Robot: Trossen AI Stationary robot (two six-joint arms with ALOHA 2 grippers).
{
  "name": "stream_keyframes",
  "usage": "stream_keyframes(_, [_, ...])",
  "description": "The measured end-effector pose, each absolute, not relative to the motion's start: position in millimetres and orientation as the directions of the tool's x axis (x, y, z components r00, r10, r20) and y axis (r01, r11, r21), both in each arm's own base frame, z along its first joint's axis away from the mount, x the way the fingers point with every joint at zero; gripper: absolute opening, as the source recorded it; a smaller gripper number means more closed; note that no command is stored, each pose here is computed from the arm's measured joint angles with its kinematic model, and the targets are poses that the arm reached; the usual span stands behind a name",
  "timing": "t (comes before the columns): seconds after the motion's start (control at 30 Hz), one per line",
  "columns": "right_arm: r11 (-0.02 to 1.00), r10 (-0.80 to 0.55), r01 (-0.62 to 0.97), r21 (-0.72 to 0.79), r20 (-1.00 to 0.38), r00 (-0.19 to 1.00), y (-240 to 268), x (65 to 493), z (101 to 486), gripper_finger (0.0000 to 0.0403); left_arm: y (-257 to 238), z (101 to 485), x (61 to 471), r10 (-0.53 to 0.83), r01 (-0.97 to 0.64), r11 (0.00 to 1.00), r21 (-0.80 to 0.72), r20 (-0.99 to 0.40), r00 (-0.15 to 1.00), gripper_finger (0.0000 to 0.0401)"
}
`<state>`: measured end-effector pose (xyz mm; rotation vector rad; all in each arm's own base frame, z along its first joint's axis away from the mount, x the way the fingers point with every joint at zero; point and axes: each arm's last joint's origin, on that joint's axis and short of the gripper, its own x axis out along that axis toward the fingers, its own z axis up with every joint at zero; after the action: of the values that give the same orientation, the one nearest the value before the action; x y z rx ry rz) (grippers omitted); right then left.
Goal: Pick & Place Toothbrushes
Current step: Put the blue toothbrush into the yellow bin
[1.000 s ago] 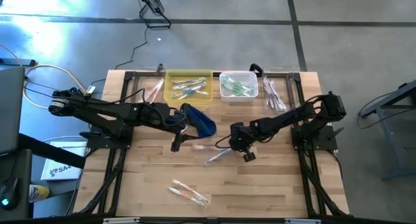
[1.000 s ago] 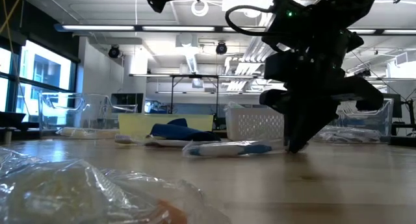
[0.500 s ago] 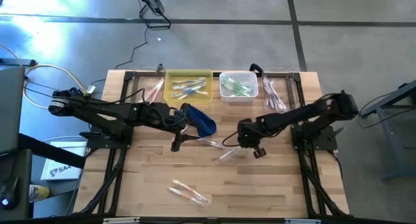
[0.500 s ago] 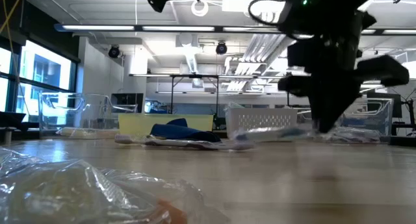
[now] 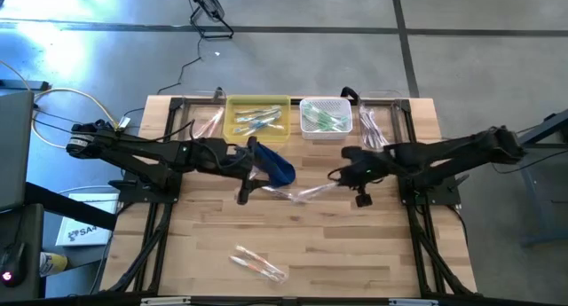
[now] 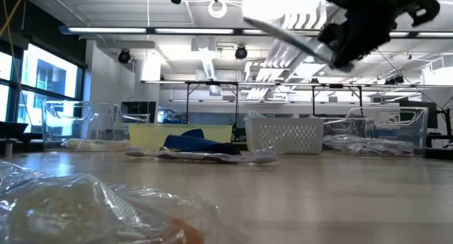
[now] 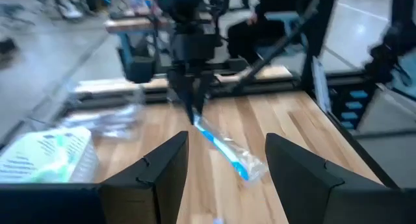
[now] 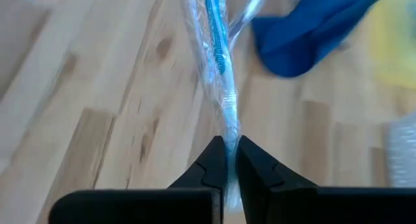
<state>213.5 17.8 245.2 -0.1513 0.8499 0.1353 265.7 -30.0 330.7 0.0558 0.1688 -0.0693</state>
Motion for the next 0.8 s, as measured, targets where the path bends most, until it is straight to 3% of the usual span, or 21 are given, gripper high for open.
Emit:
stream_keyframes(0.37, [0.999,-0.027,0.001,-0.052,-0.502,0.864,13,191,291,0.0013,-25,349,267,0.103,-0.104,0.994,0.043,0.02,0.994,0.0198])
stream_keyframes(0.6, [0.998,-0.053,0.045,-0.043,-0.224,0.973,12,198,319,0.0013,-15,363,266,0.165,-0.168,0.986,0.007,0.161,0.973,0.0198])
stream_keyframes(0.8, [0.999,-0.036,0.036,-0.022,-0.003,0.999,16,205,339,0.0013,-12,368,273,0.175,-0.176,0.984,-0.019,0.262,0.949,0.0198])
